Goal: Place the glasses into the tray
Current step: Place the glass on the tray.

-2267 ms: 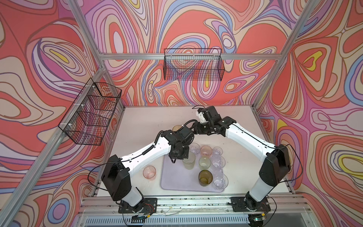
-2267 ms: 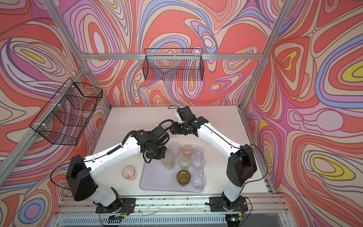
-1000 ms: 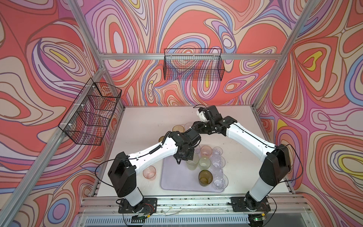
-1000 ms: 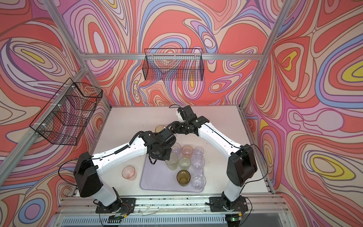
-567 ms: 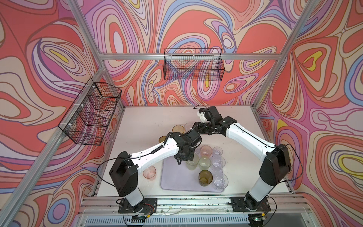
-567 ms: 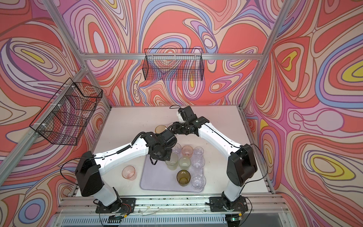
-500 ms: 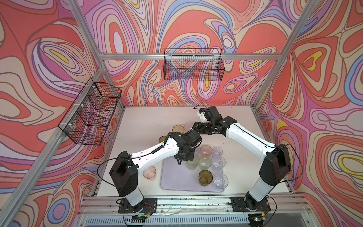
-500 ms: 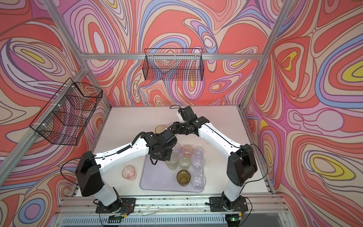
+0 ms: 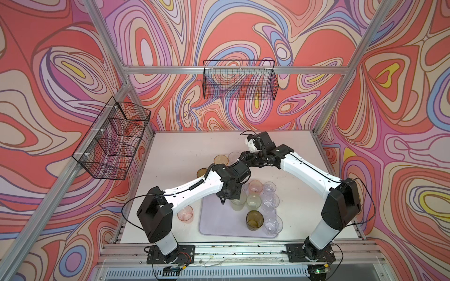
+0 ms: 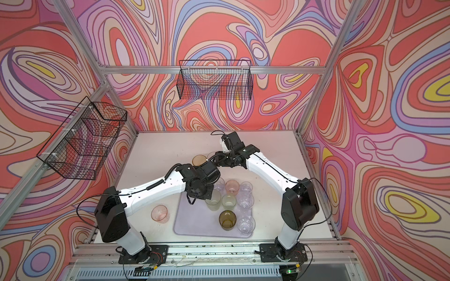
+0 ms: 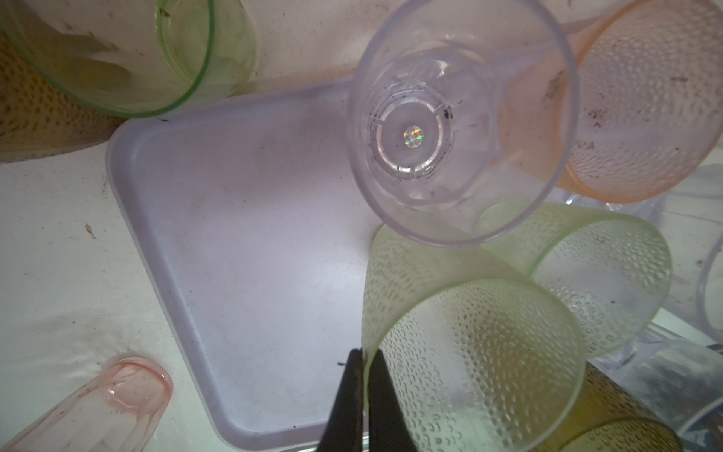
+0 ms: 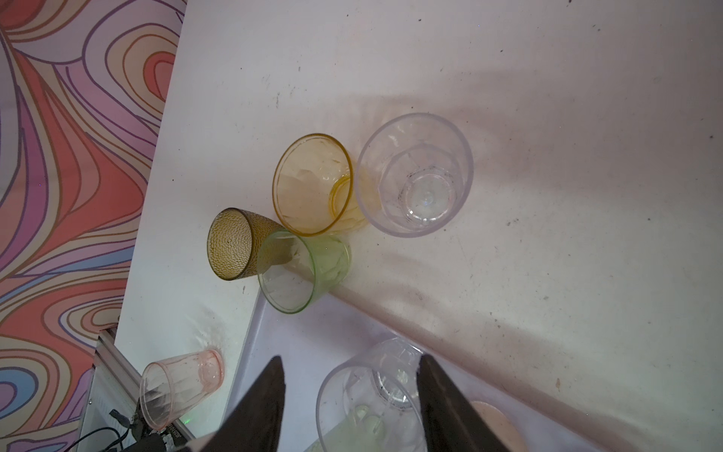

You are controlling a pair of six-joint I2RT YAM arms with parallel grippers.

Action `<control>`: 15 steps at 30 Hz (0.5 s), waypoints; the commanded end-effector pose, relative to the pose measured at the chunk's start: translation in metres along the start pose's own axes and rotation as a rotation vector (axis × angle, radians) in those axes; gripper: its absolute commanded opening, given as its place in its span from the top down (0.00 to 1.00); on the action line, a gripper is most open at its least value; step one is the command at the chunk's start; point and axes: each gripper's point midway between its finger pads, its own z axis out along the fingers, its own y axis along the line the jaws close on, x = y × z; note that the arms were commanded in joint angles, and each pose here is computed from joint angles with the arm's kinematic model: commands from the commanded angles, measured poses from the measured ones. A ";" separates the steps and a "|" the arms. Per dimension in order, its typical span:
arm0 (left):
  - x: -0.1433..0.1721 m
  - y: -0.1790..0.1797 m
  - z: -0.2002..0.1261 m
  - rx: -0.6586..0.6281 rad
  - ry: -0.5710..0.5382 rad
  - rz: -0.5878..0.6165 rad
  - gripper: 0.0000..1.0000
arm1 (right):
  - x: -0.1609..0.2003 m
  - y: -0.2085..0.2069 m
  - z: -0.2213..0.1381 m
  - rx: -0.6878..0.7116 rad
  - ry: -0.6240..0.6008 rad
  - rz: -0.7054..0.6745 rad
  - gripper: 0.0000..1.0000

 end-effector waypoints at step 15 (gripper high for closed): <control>-0.007 0.013 -0.039 -0.065 -0.046 0.032 0.56 | -0.004 0.005 -0.010 -0.020 -0.030 -0.008 0.44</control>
